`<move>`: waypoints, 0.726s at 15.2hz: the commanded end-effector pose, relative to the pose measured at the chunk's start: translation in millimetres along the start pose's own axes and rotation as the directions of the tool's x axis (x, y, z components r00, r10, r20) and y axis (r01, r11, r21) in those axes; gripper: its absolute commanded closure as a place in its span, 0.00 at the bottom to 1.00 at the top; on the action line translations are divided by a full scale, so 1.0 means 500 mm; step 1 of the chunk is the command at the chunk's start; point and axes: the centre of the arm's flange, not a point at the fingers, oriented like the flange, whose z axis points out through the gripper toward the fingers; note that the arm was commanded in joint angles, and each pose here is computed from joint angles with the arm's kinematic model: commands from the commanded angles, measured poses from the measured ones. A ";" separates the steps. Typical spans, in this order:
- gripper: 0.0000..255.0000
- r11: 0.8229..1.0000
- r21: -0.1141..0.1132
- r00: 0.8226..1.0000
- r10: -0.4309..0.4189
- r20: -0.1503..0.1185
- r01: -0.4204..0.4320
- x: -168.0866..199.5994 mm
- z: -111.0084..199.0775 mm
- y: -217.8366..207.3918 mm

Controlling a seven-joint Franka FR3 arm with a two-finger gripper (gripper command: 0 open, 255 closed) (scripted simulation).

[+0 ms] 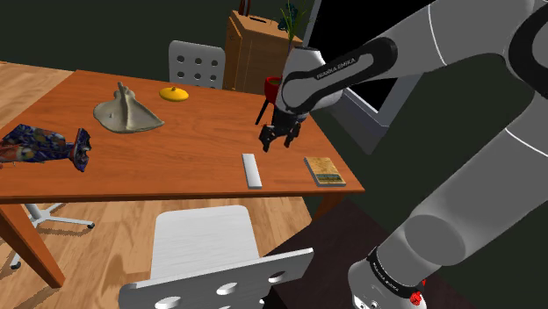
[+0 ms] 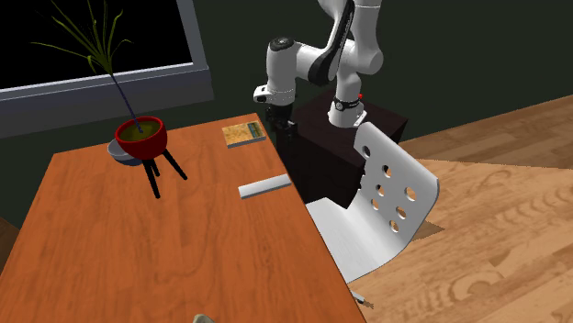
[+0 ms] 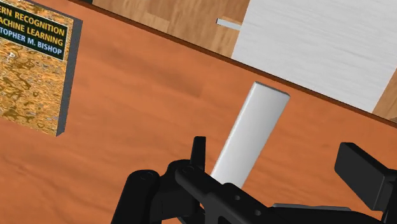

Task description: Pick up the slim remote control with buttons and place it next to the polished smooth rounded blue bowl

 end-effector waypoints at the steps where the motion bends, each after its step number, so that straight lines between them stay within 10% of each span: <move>1: 0.00 1.000 0.006 1.000 0.024 0.002 -0.024 0.030 0.044 -0.006; 11: 0.00 0.990 0.032 0.990 0.139 0.021 -0.140 0.171 0.269 -0.018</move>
